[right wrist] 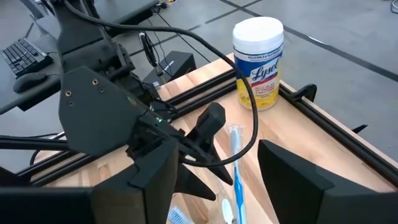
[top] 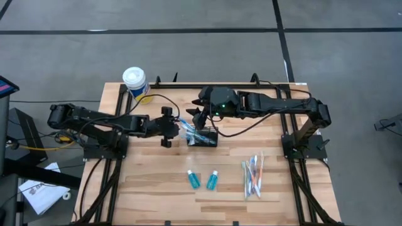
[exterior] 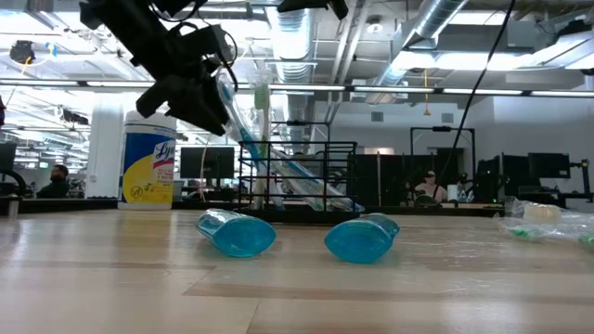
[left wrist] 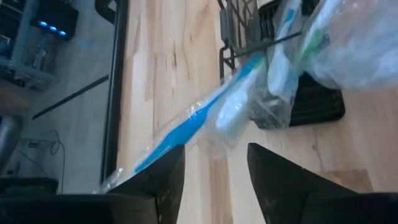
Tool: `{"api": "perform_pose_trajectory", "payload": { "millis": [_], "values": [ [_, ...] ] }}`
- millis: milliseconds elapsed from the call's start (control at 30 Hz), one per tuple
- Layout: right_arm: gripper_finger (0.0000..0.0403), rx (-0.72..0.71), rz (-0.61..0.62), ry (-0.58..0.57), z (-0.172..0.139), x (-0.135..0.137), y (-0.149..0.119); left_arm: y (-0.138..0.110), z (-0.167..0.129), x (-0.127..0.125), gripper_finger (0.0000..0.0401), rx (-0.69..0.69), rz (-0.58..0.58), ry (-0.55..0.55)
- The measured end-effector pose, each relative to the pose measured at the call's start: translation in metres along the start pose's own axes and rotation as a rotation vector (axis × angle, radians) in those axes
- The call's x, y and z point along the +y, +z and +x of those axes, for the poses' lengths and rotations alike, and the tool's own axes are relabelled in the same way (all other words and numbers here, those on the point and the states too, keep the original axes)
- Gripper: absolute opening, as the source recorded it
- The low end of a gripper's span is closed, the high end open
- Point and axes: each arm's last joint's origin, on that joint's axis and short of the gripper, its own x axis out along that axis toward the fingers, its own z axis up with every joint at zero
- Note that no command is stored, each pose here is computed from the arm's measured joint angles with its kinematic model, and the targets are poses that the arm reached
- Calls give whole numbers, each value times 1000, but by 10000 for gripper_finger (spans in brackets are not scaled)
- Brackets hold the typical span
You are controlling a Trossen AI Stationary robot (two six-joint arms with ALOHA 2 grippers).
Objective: Pick & Place toothbrushing station
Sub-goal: Adjust toothbrushes inside the mesh
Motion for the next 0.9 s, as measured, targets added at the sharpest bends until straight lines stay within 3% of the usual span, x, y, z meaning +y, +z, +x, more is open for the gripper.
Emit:
{"api": "perform_pose_trajectory", "payload": {
  "millis": [900],
  "values": [
    [212,1,-1,1,0,0,0,4,-2,2,75,-60,-24,-31]
  ]
}}
